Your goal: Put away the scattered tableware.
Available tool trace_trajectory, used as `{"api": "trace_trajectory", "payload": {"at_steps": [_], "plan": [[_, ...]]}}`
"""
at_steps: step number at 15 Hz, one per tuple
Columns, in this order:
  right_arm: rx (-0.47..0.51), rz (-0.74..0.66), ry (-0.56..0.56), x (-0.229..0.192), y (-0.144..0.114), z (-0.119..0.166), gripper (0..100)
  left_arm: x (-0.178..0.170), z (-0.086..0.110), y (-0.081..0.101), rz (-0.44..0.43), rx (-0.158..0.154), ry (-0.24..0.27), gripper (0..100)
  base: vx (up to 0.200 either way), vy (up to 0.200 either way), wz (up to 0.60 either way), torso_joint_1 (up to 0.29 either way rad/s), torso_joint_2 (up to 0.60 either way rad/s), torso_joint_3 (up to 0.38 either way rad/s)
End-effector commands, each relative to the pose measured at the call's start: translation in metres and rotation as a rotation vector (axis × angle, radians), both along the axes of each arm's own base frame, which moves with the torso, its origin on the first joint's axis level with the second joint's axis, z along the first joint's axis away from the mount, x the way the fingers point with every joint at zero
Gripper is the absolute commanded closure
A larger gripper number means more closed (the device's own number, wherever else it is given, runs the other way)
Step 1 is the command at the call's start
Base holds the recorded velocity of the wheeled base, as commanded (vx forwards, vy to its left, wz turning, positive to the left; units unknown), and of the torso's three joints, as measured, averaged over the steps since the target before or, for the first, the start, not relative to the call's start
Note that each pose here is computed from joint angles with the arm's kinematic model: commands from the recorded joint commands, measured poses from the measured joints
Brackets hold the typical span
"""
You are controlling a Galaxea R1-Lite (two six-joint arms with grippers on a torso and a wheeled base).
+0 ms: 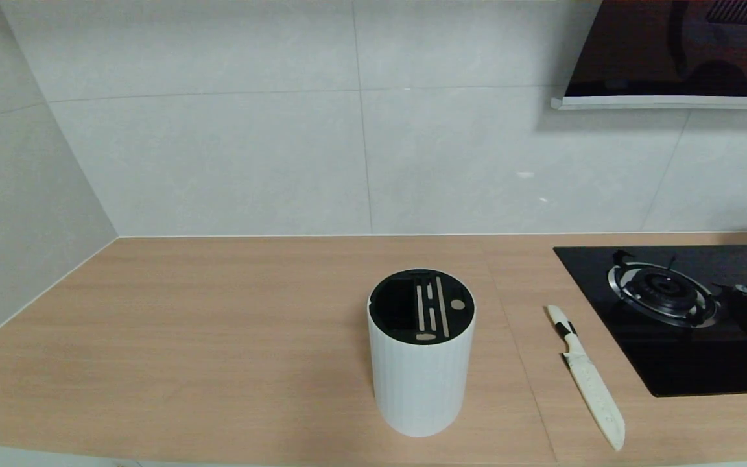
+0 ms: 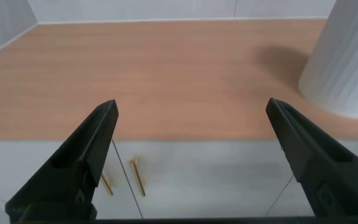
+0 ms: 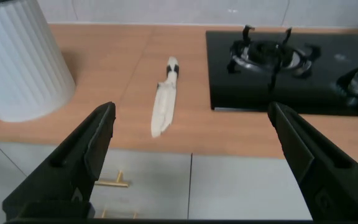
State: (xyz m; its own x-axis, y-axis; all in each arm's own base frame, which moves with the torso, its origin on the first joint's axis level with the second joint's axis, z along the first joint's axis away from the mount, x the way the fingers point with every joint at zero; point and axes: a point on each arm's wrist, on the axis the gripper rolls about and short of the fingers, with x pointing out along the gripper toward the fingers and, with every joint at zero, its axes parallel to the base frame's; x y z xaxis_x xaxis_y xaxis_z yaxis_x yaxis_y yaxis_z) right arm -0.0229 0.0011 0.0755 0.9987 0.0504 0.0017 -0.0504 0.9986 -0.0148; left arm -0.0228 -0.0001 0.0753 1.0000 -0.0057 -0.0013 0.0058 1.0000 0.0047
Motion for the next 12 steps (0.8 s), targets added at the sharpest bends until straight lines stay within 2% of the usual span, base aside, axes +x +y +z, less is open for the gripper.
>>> {"api": "trace_trajectory", "payload": {"at_steps": [1,4,12], "plan": [[-0.001,0.000,0.000,0.0001,0.0000,0.0001,0,0.0000,0.0000,0.0000,0.000,0.000,0.000,0,0.000,0.000,0.00,0.203,-0.41,-0.222],[0.001,0.002,0.002,0.0001,0.0000,0.0000,0,0.0000,0.0000,0.0000,0.000,0.000,0.000,0,0.000,0.000,0.00,0.108,-0.22,-0.120],[-0.010,0.000,0.001,0.0001,0.0000,0.0000,0,0.0000,0.0000,0.0000,0.000,0.000,0.000,0,0.000,0.000,0.00,0.000,0.00,0.000]]}}
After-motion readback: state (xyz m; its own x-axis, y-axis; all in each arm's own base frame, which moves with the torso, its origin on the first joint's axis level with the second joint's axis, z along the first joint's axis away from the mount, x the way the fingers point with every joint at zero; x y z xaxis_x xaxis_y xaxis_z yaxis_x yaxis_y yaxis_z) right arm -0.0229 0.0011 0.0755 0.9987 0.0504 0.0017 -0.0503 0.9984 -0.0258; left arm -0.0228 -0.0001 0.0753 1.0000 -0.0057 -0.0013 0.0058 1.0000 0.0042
